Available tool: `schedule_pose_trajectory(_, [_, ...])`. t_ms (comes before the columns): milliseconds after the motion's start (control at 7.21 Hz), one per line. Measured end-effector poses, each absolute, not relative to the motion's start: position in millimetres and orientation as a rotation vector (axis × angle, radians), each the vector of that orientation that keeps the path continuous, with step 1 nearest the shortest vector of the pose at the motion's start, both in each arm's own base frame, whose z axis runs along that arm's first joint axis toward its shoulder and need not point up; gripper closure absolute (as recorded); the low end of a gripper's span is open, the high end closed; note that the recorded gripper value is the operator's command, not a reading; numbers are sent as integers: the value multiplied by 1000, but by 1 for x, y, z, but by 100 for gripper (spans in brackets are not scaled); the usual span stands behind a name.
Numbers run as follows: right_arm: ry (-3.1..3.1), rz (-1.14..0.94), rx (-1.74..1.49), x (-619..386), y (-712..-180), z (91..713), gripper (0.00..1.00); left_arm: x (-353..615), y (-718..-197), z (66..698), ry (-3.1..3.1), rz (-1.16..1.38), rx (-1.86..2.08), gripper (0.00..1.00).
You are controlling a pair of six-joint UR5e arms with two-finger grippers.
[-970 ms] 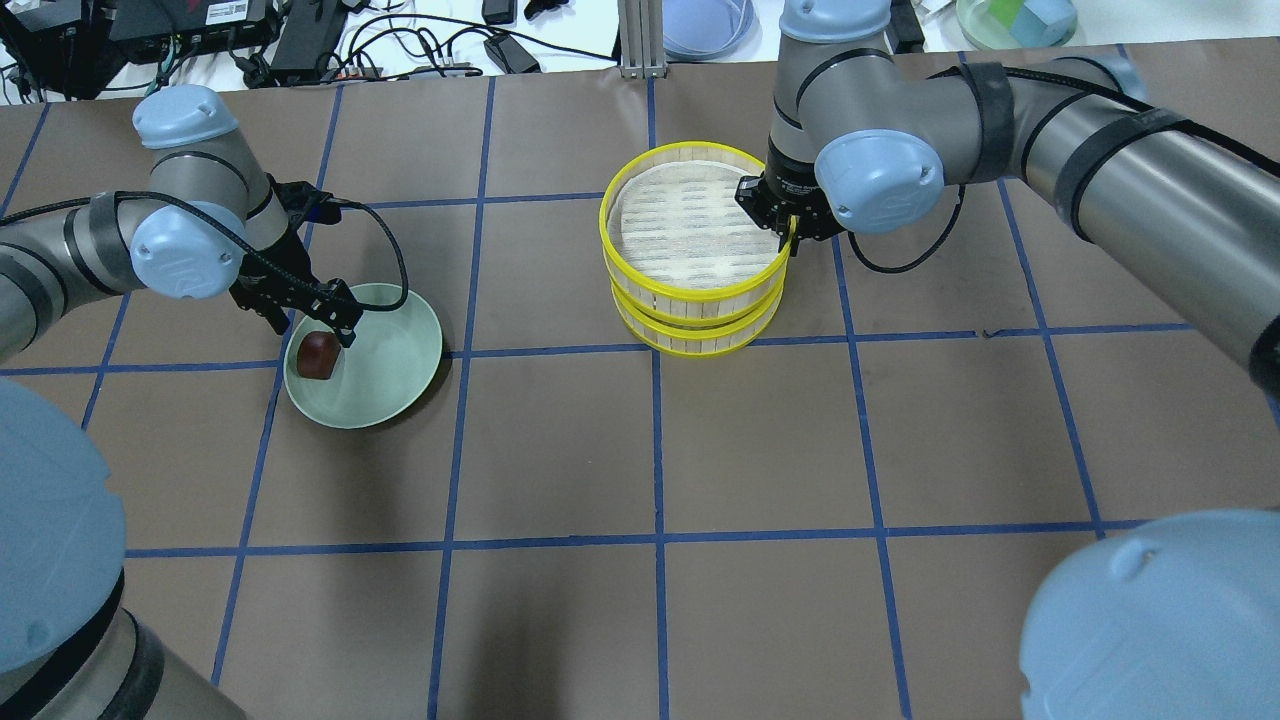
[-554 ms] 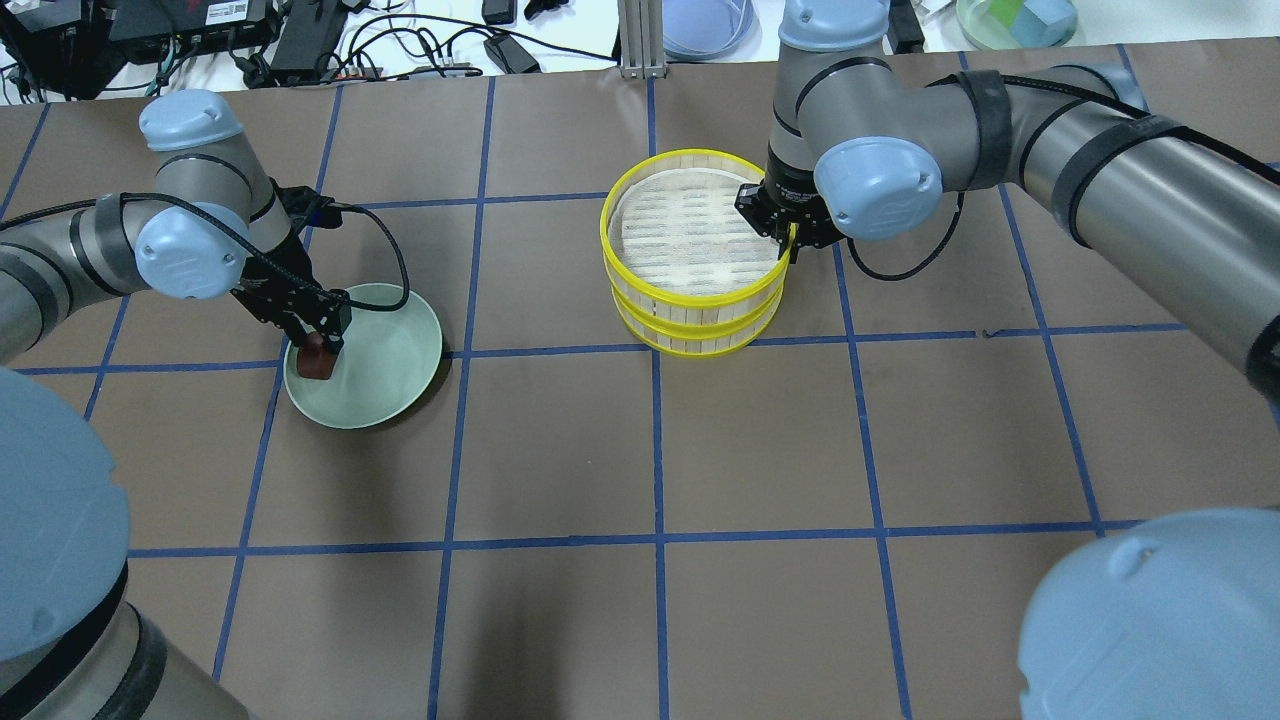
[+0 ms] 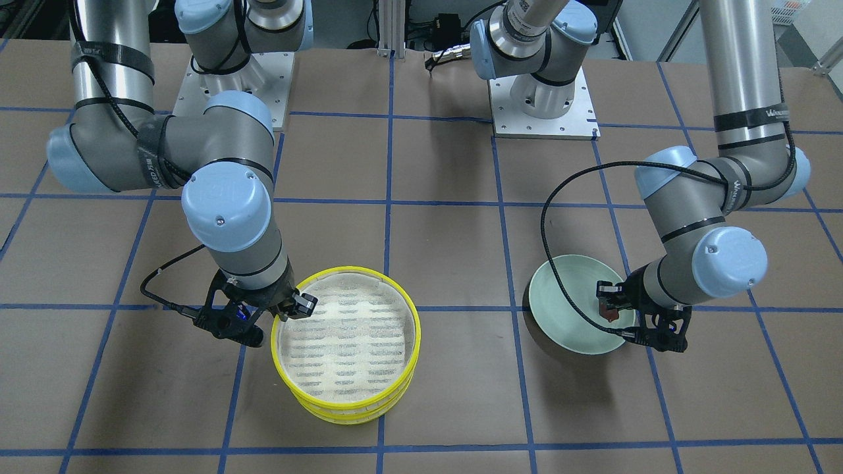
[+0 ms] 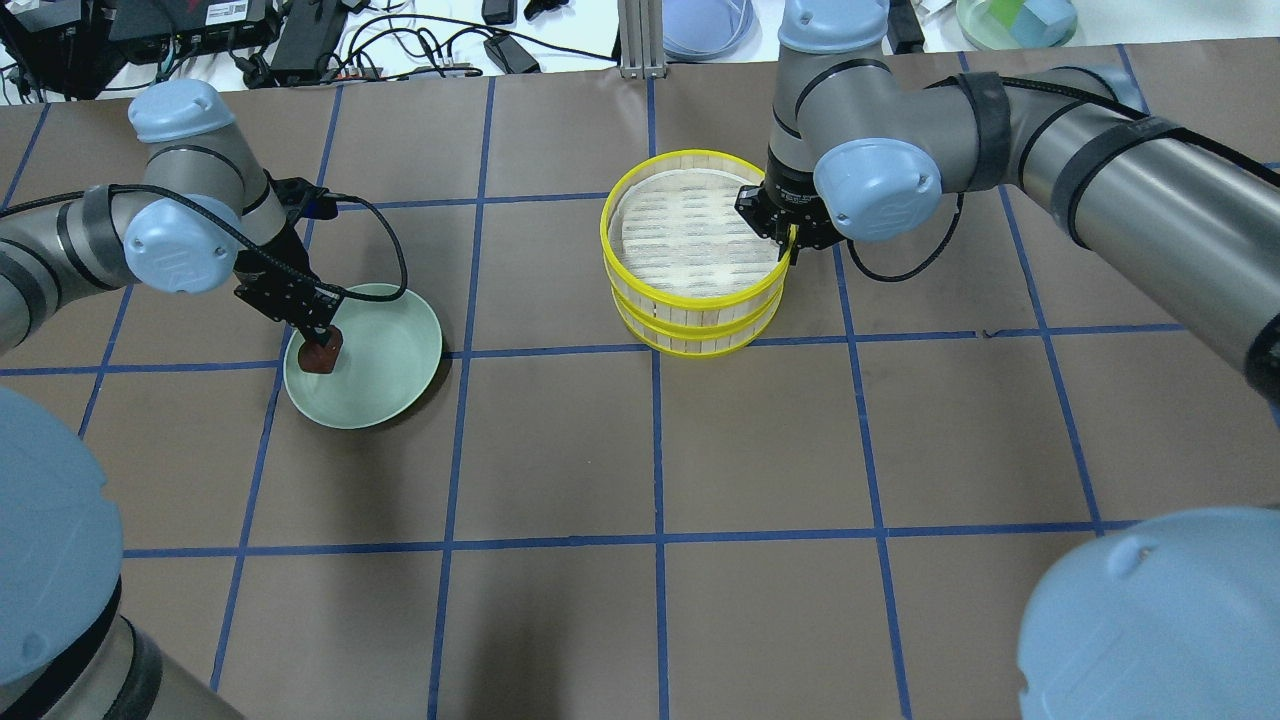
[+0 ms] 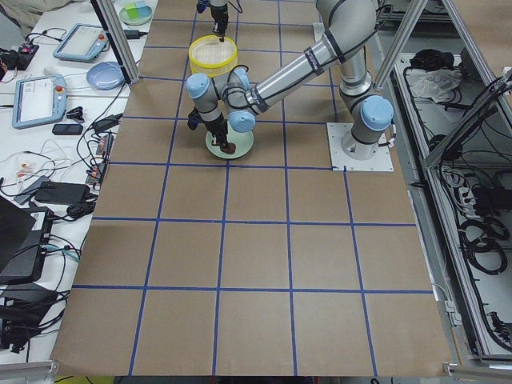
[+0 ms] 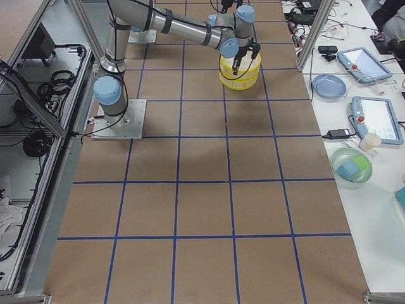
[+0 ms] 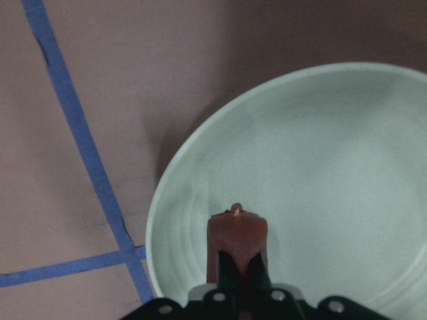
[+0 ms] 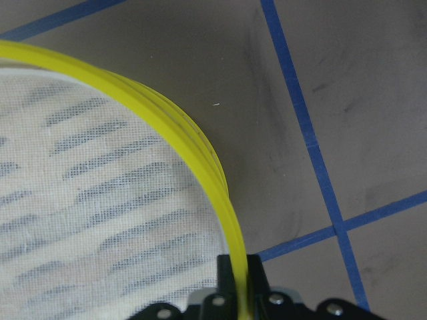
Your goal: Stack buns with steamer
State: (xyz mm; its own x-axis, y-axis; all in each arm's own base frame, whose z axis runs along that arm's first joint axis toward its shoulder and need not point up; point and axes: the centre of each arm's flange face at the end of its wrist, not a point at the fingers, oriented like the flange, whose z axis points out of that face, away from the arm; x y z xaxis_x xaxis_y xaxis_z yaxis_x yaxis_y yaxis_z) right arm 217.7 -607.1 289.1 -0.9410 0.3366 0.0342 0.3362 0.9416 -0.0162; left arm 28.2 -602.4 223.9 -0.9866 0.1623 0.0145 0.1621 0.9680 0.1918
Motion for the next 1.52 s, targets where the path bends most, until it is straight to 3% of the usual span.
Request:
schedule_pose_trajectory(277, [-3060,21,-532,218,-607,289,5,18,-617,269,3181,215,106,100])
schedule_pose_trajectory(416, [-3061,25,-533,218,-608,290,1,8,-620,289,3226,160,31,100])
schedule_pose_trajectory(693, [-3071,60,-529,217,-605,306,1,-42,-625,327,3319,44,-236,100])
schedule_pose_trajectory(1109, [-3109,169,-393,205,-561,412,0,-136,-639,352,3469,-152,-596,100])
schedule_pose_trajectory(1525, [-3121,188,-188,196,-502,492,0,-204,-638,352,3569,-171,-891,100])
